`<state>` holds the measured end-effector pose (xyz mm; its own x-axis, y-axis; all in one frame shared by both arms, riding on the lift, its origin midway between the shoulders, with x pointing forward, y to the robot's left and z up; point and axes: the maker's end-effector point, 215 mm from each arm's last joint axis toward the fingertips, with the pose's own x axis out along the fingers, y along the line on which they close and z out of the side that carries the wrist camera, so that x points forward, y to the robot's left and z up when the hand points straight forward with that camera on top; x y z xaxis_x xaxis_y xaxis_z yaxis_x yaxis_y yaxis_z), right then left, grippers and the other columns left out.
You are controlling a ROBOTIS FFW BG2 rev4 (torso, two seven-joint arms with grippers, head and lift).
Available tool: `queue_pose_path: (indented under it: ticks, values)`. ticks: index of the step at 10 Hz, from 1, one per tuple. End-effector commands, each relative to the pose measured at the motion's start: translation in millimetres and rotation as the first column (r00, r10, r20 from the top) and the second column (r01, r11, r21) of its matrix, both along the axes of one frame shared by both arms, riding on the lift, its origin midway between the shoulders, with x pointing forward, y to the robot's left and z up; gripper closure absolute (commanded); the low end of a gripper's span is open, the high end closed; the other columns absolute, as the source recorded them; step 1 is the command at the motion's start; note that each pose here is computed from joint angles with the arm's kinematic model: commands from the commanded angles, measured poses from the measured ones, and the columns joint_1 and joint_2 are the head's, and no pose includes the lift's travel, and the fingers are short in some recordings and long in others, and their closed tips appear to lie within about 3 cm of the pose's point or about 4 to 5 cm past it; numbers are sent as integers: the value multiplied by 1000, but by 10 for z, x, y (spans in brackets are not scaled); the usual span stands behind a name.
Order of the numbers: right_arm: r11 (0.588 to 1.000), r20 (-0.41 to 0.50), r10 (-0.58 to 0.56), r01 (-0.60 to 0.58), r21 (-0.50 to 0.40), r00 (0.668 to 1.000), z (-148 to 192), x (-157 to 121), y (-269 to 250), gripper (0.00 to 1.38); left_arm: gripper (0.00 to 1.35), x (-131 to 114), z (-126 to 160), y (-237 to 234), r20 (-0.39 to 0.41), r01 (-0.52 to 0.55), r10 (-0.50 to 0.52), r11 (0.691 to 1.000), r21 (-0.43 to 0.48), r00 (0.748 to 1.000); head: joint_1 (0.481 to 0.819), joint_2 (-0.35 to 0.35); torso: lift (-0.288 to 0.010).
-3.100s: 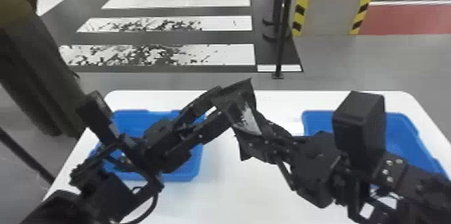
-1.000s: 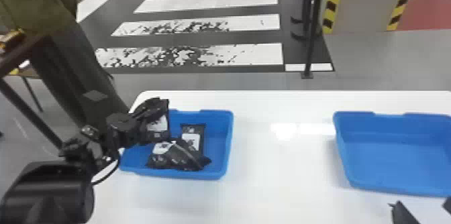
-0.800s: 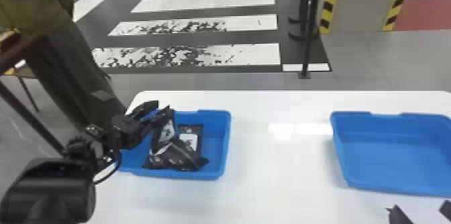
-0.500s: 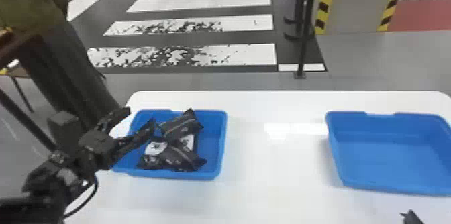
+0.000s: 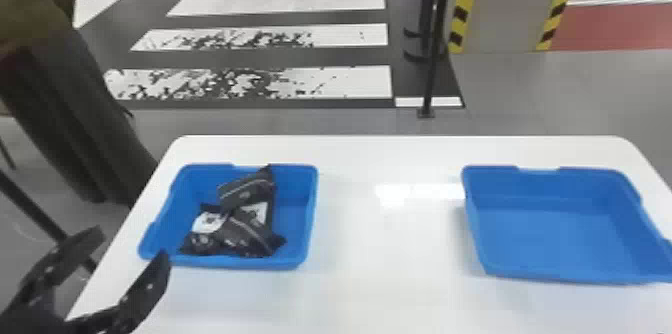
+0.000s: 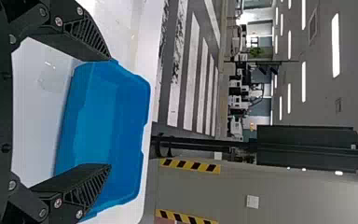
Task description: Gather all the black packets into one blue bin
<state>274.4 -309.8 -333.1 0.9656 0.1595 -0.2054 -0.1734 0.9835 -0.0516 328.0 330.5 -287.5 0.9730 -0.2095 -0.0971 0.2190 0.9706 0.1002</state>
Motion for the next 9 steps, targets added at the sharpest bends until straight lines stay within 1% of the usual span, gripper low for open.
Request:
queue_pose_path:
  ticks: [1, 2, 4, 7, 9]
  values:
    - [1000, 51, -10, 11, -25, 999, 111, -84, -107, 225, 209, -255, 67, -136, 12, 0, 0, 999, -46, 1000, 695, 49, -110]
    - [1000, 69, -23, 24, -8, 997, 136, -146, -149, 225, 209, -347, 7, -100, -3, -24, 24, 999, -44, 1000, 695, 14, -110]
    - [999, 79, -44, 44, 7, 996, 183, -217, -187, 225, 209, -414, -78, -23, -21, -42, 41, 999, -18, 999, 695, -8, -110]
    - [999, 75, -47, 48, -1, 996, 152, -214, -202, 225, 211, -448, -267, 51, -45, -58, 57, 998, -21, 997, 695, 0, -110]
    - [999, 76, -46, 47, -6, 996, 147, -203, -202, 225, 214, -416, -259, 31, -34, -54, 53, 998, -21, 998, 695, 12, -110]
